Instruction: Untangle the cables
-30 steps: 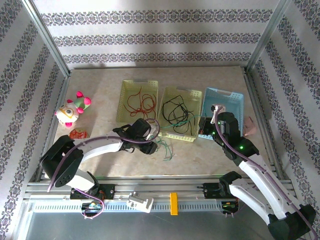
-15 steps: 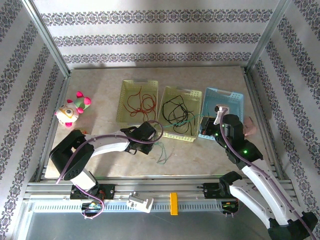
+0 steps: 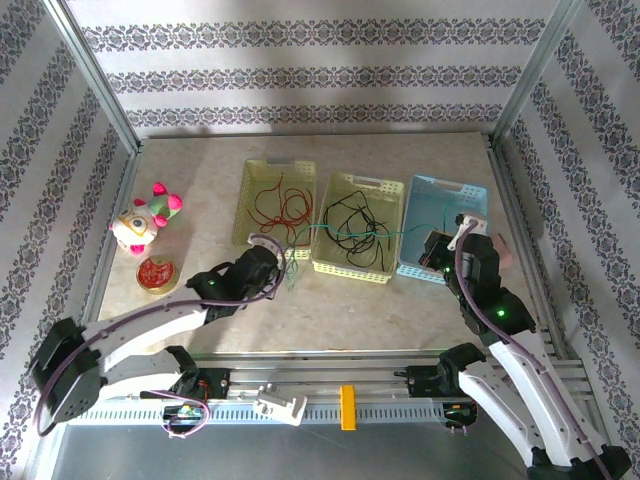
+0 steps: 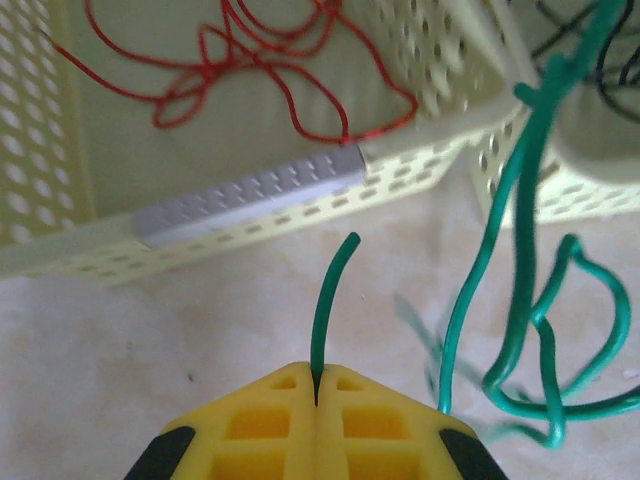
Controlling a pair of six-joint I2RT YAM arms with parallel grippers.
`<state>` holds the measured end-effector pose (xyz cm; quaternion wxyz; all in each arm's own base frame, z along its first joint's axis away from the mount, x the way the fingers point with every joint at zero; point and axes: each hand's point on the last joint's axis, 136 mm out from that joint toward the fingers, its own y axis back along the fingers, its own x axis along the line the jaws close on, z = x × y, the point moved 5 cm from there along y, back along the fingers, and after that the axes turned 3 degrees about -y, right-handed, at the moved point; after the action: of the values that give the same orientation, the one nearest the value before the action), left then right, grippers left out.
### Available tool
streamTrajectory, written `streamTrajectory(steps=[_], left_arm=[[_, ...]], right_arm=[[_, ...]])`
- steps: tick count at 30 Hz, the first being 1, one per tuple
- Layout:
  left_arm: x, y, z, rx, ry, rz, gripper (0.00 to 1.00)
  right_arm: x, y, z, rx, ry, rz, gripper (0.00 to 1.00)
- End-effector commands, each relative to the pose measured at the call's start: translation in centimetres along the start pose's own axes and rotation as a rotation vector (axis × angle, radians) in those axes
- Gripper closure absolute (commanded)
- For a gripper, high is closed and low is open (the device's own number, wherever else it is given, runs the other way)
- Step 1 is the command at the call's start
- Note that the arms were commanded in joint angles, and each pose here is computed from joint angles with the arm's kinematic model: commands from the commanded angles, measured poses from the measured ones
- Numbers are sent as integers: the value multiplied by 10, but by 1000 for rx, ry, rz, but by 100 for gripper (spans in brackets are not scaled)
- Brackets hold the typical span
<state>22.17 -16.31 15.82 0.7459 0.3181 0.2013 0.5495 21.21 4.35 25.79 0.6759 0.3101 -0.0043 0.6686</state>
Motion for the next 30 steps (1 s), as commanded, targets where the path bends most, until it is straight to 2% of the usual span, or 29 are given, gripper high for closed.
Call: streamTrajectory(steps=[1, 4, 11, 21, 23, 27, 30], left_arm=[[14, 6, 2, -44, -1, 80, 100], [20, 10, -2, -32, 6, 112, 100], [27, 20, -1, -95, 54, 109, 100], [29, 28, 5, -126, 80, 87, 100], [24, 27, 6, -126, 58, 49, 100], [3, 19, 8, -81, -13, -70, 100], [-12, 15, 13, -80, -38, -164, 100]], right_arm=[[-21, 7, 5, -48, -55, -125, 100], [-33, 11, 6, -60, -86, -176, 100], [-50, 10, 5, -32, -122, -248, 100], [-66, 12, 16, -41, -158, -314, 100], [-58, 4, 16, -12, -171, -230, 100], [-15, -20, 6, 120, -188, 111, 100], [11, -29, -6, 195, -152, 249, 100]])
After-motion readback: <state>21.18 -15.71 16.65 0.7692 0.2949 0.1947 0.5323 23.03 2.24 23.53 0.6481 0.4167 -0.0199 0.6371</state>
